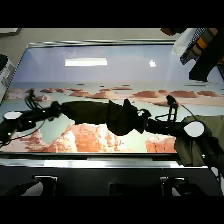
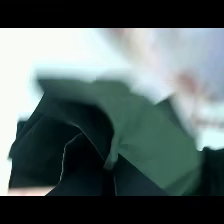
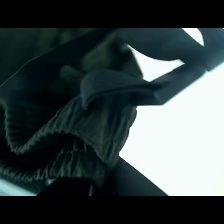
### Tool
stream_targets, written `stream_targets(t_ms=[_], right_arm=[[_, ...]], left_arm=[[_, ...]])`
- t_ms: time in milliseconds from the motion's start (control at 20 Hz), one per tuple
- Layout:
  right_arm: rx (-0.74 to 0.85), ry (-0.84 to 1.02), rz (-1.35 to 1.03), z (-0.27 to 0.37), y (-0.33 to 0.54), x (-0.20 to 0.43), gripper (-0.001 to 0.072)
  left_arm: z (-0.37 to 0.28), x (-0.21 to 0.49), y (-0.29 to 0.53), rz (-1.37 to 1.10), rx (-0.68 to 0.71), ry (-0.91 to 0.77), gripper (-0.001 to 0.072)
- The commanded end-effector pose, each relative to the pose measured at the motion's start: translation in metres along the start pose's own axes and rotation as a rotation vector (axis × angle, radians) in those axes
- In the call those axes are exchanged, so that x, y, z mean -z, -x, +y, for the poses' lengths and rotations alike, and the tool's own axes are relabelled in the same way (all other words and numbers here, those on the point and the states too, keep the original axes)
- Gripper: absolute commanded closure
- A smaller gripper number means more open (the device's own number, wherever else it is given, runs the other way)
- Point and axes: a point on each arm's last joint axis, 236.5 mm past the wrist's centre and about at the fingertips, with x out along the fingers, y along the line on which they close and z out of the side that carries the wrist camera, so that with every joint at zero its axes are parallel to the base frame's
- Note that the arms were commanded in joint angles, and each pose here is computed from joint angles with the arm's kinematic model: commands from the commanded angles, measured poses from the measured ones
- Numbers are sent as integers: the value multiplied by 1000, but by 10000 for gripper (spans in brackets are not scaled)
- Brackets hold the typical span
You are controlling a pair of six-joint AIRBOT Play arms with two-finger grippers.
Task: Fold the clothes and pants, and hang the long-sleeved shirts on hangers.
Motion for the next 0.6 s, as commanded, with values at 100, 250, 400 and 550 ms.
stream_targets(t_ms=[100, 250, 400, 550], right_arm=[[58, 13, -177, 30, 59, -64, 643], [39, 79, -221, 55, 87, -80, 642], [19, 98, -237, 73, 110, -81, 643], [-42, 90, -187, 97, 130, -60, 642]], left_arm=[[-78, -86, 105, -309, 95, -147, 696], [-105, -92, 145, -393, 120, -191, 696], [-123, -94, 185, -496, 123, -216, 696], [-129, -91, 219, -588, 85, -226, 696]])
